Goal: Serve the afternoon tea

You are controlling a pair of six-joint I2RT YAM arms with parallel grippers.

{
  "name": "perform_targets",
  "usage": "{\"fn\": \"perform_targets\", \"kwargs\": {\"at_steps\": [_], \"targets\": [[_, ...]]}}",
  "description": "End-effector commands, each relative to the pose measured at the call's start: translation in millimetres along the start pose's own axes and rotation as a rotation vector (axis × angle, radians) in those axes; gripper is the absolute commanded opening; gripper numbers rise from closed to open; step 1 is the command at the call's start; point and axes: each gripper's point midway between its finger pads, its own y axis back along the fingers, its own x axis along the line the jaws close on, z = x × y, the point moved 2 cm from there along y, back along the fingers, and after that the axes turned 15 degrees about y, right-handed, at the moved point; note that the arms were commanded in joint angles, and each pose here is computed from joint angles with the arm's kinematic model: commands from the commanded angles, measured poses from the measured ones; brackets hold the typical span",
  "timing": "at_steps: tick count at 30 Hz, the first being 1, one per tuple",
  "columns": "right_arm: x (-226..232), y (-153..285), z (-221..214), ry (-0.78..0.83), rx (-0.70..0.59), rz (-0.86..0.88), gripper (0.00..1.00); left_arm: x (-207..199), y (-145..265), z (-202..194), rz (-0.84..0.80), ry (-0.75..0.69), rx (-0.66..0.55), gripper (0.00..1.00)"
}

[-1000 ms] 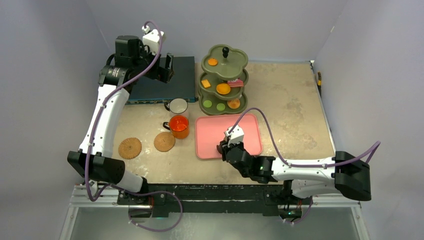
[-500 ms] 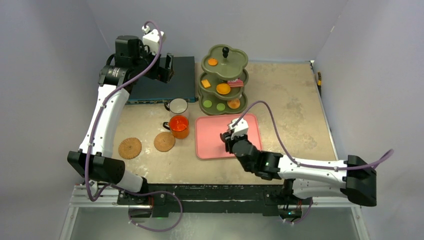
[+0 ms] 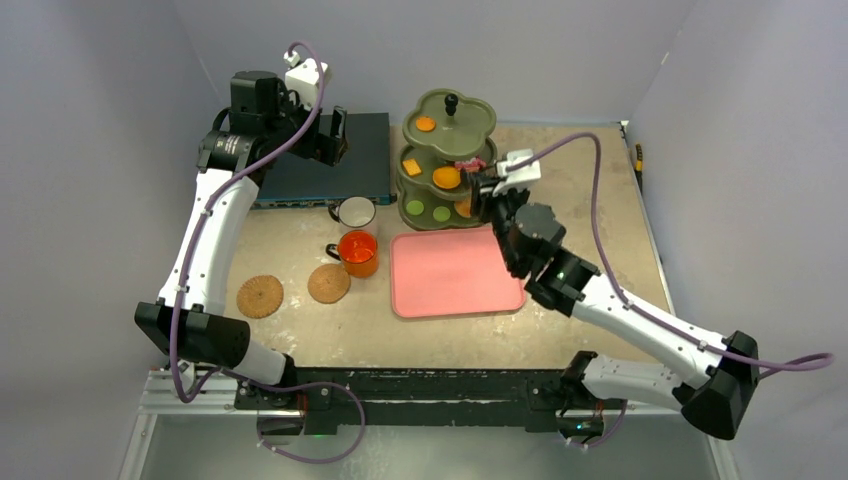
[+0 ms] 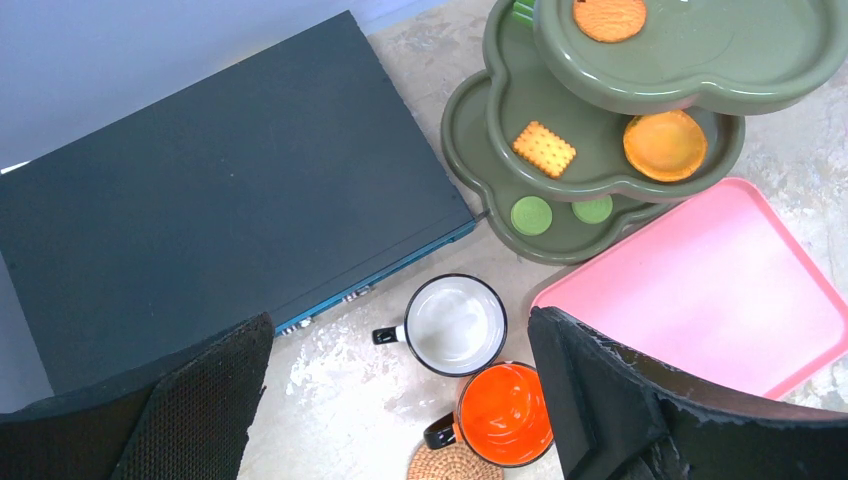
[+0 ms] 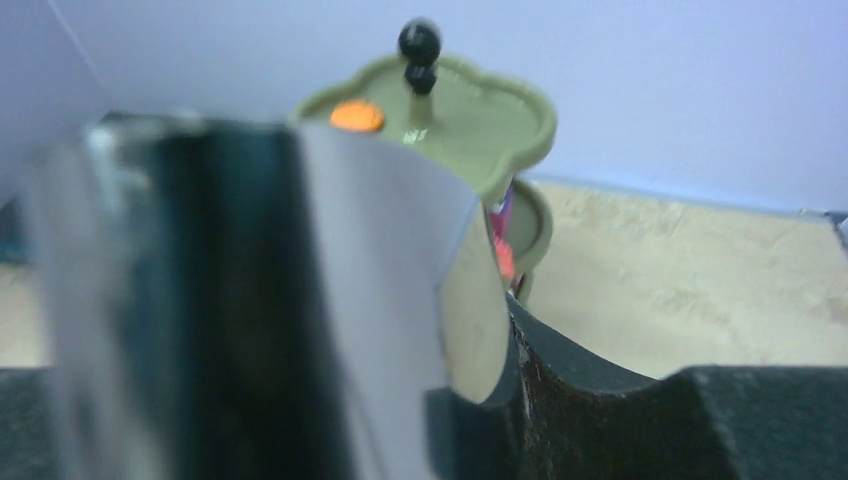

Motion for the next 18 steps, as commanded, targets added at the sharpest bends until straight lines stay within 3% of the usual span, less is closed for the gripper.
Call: {"fn": "perform_targets", "kwargs": {"at_steps": [1,8,18], "targets": [[-29.4,-23.5,64.9,-0.001,-0.159,-0.045,0.45,-5.9,13.2,12.7,-0.021,0.005,-0.061,0.99],[-58.4,-65.7,103.0,0.01,-0.239,-0.104,0.45,-4.7,13.7,10.3,-0.016,0.0,-0.058,0.99],[-78.2,-137.4,83.5,0.018,-0.217,-0.121,0.45,-3.9,11.8,3.0,-0.019,-0.002,-0.038,0.99]]}}
